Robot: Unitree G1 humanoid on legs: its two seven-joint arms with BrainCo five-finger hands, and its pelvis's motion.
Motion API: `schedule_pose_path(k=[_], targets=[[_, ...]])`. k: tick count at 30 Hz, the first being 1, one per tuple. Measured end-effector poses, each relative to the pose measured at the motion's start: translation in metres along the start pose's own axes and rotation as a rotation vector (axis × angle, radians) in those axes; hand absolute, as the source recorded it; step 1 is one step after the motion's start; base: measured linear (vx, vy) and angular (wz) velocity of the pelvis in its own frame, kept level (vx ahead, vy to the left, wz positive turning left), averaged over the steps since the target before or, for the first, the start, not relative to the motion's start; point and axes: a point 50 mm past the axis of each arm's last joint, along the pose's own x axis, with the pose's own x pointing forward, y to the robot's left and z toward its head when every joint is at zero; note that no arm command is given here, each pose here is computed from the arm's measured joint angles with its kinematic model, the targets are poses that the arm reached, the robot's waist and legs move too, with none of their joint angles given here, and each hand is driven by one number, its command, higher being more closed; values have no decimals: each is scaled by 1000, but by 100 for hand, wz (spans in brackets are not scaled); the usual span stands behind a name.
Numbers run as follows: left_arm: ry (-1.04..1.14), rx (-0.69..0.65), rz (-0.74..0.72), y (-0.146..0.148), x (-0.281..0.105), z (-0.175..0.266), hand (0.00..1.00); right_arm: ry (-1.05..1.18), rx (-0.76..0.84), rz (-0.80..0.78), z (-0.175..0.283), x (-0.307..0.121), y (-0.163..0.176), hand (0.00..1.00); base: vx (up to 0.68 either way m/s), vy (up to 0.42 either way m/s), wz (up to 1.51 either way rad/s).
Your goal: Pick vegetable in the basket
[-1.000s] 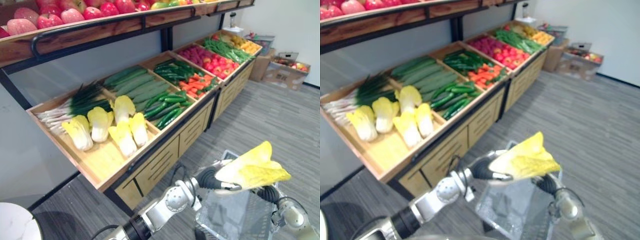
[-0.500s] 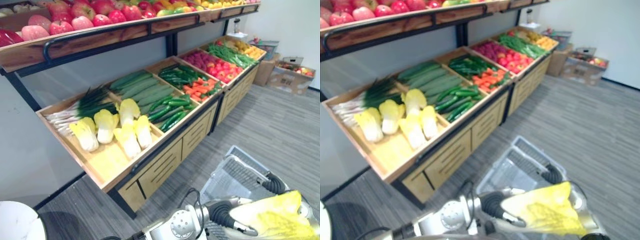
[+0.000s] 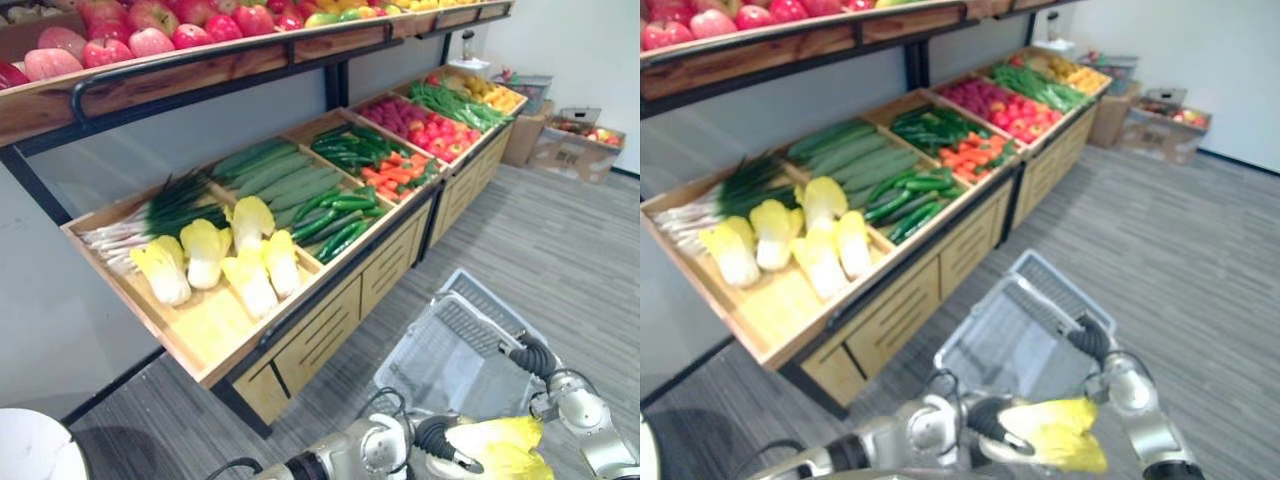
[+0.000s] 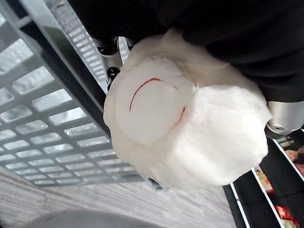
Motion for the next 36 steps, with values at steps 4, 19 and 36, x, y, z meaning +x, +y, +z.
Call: schedule_pose_path(k=[4, 19, 36], targets=[[38, 19, 41, 7, 3, -5, 100, -12, 5, -2, 3, 0, 1, 100, 0, 0, 0], [208, 62, 293, 58, -1, -31, 0, 18, 71, 5, -5, -8, 12, 100, 0, 0, 2], [172, 205, 260, 69, 7, -20, 0, 18, 101, 24, -5, -10, 20, 100, -4, -13, 0]])
